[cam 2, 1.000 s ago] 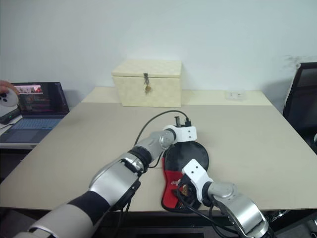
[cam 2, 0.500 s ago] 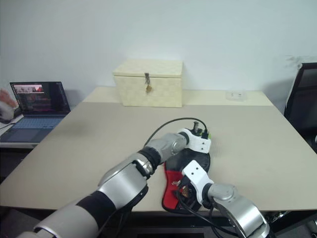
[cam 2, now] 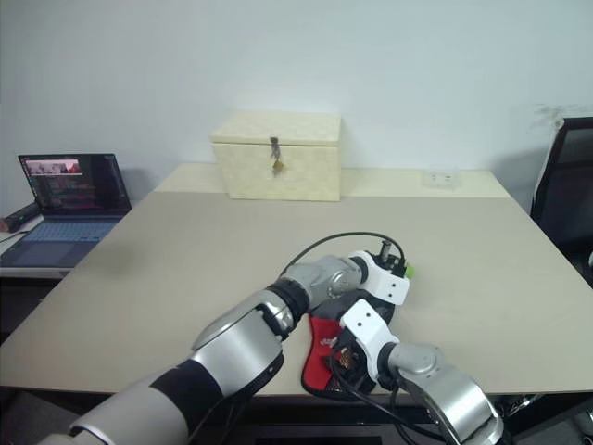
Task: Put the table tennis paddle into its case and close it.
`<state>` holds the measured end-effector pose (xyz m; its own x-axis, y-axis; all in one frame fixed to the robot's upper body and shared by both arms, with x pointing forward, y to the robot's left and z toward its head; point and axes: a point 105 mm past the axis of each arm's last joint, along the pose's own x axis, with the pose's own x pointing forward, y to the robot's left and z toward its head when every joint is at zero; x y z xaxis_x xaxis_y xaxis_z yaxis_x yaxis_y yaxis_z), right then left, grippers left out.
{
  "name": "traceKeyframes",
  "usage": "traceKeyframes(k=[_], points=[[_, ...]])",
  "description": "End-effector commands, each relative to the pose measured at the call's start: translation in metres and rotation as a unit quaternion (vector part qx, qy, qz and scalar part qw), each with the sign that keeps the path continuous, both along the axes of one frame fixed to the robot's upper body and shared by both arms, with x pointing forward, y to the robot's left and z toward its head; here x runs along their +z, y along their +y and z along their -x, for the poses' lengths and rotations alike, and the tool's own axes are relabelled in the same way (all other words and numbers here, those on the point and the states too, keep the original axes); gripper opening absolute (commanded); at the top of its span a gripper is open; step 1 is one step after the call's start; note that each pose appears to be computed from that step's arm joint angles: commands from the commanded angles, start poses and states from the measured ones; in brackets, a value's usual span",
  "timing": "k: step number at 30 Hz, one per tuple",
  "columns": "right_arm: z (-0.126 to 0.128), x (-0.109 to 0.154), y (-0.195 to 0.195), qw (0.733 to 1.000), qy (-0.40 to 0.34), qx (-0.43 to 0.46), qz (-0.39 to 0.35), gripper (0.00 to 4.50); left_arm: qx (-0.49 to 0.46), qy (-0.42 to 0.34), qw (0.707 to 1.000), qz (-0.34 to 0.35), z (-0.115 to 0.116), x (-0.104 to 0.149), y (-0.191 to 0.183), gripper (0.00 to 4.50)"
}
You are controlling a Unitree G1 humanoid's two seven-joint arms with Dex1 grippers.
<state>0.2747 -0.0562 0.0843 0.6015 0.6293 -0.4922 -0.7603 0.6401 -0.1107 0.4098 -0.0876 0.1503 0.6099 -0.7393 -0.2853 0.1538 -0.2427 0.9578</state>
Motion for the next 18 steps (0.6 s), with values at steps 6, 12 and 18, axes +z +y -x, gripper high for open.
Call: traceKeyframes(k=[6, 12, 18], points=[[0.017, -0.044, 0.007, 0.993, 0.112, 0.031, 0.027, 4.5, -0.106, 0.043, 0.993, 0.025, 0.041, -0.003, -0.042, 0.04], [0.015, -0.044, 0.008, 0.993, 0.111, 0.033, 0.026, 4.5, -0.069, 0.076, 0.994, 0.043, 0.032, -0.005, -0.033, 0.04], [0.015, -0.044, 0.009, 0.993, 0.11, 0.036, 0.027, 4.5, 0.0, 0.146, 0.983, 0.114, 0.014, 0.006, -0.019, 1.04]])
